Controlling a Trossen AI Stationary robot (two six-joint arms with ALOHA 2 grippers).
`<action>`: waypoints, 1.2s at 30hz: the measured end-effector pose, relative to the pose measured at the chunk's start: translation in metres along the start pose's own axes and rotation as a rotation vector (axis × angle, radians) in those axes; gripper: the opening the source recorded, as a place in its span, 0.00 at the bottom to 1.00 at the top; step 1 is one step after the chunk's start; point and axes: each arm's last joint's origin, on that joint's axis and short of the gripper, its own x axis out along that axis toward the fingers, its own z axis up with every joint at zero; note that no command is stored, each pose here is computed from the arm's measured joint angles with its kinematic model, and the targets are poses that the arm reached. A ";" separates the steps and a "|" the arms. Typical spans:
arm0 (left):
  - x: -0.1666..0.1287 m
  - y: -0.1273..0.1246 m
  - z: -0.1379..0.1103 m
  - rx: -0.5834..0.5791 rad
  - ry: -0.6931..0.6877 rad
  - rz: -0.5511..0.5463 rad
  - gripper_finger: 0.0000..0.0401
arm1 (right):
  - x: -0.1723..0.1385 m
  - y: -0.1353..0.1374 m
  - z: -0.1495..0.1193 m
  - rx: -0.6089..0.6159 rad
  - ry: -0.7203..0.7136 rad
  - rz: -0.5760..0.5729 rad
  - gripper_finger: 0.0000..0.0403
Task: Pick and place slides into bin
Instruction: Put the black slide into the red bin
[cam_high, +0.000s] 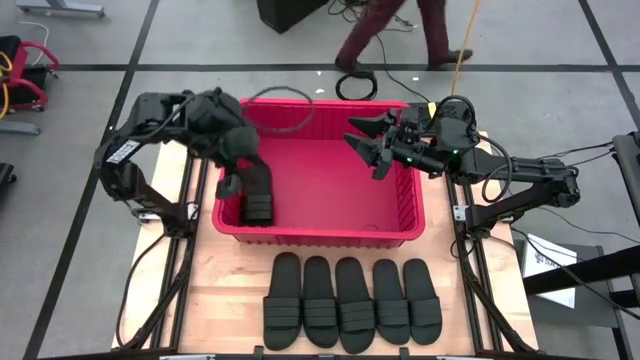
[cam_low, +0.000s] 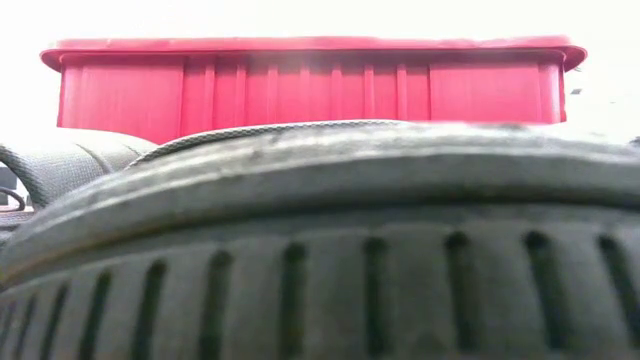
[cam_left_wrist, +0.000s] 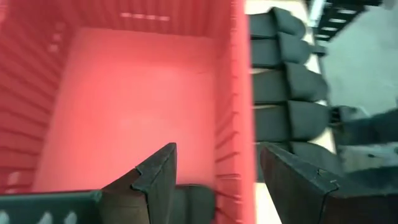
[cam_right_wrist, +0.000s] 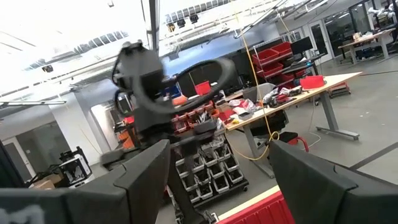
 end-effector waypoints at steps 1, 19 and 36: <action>0.001 -0.006 0.000 0.009 0.004 -0.019 0.56 | 0.000 0.000 0.000 -0.001 0.000 0.000 0.66; 0.084 -0.077 -0.027 0.112 0.299 -0.176 0.56 | 0.000 0.000 -0.001 -0.002 0.007 -0.002 0.66; 0.180 -0.111 -0.072 0.094 0.376 -0.397 0.56 | 0.000 0.002 -0.002 0.046 0.029 0.050 0.66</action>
